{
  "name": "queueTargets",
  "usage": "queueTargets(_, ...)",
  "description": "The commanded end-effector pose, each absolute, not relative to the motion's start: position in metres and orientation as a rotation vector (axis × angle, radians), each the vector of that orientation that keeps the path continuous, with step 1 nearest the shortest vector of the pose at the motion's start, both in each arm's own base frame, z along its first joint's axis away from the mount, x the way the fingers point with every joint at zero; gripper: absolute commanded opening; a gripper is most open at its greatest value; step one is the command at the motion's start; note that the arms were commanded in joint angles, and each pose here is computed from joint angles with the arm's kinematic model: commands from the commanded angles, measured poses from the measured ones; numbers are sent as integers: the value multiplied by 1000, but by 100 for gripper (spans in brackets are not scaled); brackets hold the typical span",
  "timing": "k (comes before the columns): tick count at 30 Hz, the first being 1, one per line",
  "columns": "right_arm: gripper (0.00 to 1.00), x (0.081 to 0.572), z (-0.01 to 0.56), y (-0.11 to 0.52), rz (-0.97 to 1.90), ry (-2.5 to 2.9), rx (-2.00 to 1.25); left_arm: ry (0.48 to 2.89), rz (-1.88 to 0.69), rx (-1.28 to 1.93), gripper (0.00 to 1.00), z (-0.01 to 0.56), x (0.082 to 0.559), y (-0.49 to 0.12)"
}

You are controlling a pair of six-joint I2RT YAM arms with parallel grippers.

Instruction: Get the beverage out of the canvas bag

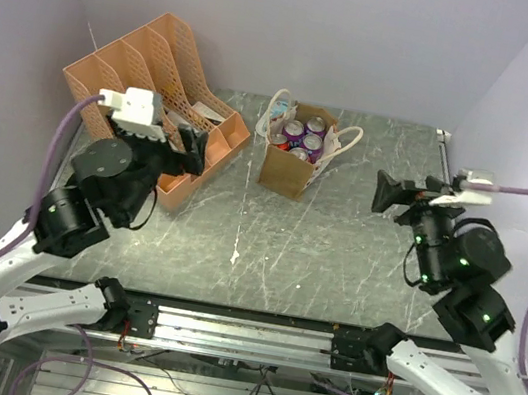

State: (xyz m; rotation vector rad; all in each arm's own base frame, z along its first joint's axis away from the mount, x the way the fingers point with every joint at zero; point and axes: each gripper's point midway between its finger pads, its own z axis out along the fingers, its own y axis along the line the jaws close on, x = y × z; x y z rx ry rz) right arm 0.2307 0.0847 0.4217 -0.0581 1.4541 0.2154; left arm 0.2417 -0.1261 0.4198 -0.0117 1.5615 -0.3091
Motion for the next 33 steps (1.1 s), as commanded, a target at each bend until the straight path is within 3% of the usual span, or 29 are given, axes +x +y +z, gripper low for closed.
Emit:
queueTargets(1,100,258,380,85,134,1562,51,1538,-253,-6,99,428,262,-137)
queueTargets(14,100,323,255,109,-19,1881,125,1572,-138,158,99,387,320,-187)
queueTargets(33,100,393,201,188,371,1945,245,1479,-35,210,98,365,343,-185)
